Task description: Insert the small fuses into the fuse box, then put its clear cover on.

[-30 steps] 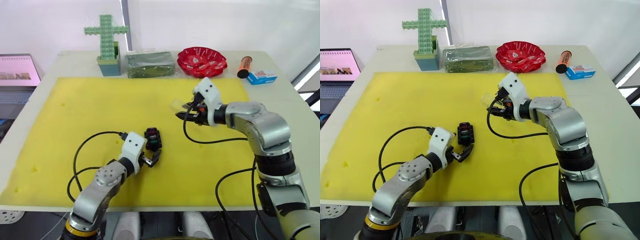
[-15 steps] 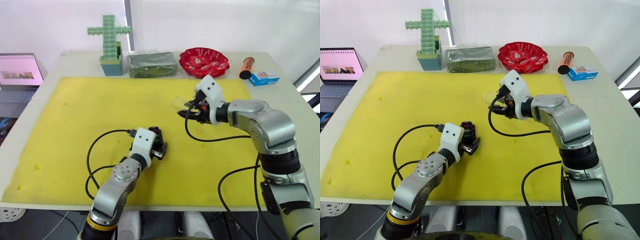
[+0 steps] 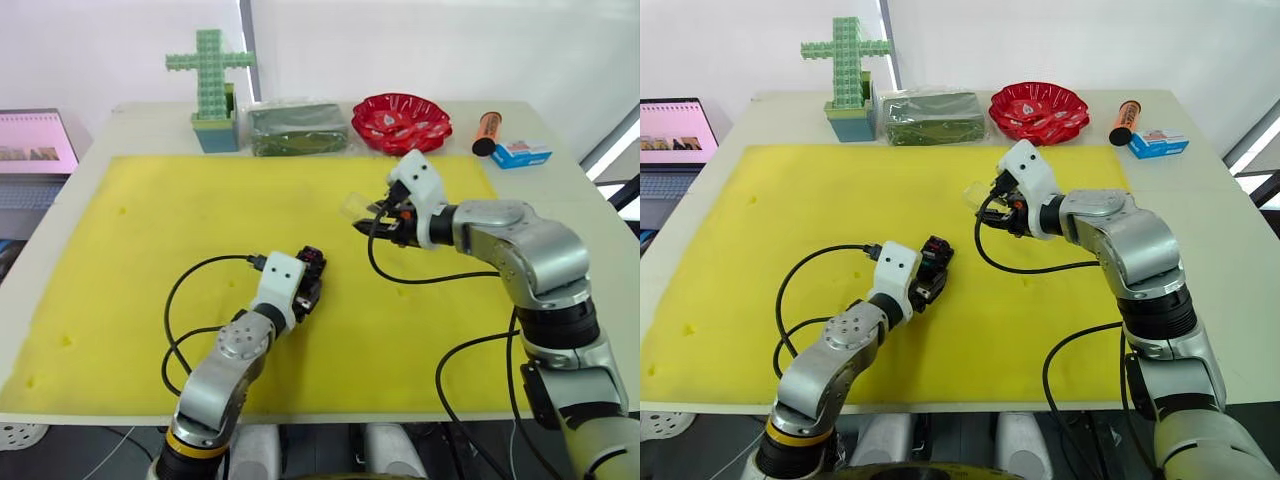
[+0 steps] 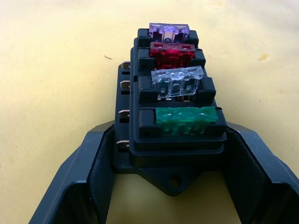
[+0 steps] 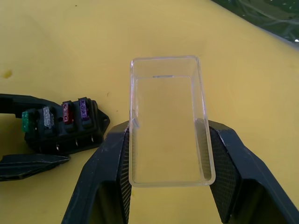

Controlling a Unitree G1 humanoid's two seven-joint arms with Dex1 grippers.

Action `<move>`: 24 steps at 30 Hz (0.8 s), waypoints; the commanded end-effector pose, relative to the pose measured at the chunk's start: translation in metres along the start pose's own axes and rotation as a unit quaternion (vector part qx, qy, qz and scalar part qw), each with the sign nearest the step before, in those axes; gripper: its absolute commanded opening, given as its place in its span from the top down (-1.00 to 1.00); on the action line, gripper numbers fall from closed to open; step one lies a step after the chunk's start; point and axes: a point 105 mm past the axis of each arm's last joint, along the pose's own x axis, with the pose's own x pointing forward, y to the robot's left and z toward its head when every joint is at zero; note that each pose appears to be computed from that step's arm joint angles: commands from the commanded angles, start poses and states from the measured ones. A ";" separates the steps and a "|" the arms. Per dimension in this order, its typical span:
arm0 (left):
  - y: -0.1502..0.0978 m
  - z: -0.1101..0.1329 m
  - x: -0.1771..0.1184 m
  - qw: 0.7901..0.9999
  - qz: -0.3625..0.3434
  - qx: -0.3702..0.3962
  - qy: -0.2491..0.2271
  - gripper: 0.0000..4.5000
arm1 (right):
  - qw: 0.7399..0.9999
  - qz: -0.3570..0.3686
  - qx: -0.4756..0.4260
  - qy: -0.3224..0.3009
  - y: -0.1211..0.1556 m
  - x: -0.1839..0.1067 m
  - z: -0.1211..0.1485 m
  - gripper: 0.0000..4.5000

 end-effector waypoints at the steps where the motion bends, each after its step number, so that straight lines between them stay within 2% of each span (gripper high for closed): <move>1: 0.011 0.005 -0.002 0.999 -0.047 0.013 -0.008 -0.25 | 0.999 0.005 -0.027 -0.029 0.006 -0.003 0.016 0.20; 5: 0.012 0.015 -0.012 0.980 -0.178 0.075 -0.038 -0.25 | 0.997 0.041 -0.049 -0.037 0.015 -0.012 0.021 0.20; 11: 0.026 0.013 -0.012 0.927 -0.341 0.158 -0.017 -0.25 | 0.980 0.172 -0.099 -0.017 0.056 -0.020 0.015 0.20; 15: 0.034 0.013 0.000 0.895 -0.402 0.194 -0.009 -0.25 | 0.967 0.227 -0.111 0.003 0.075 -0.014 0.008 0.20; 18: 0.034 0.010 0.008 0.873 -0.436 0.220 -0.001 -0.25 | 0.964 0.240 -0.110 0.009 0.082 -0.002 0.009 0.20; 24: 0.031 0.006 0.018 0.856 -0.460 0.237 0.004 -0.25 | 0.962 0.242 -0.123 0.041 0.089 0.017 0.002 0.20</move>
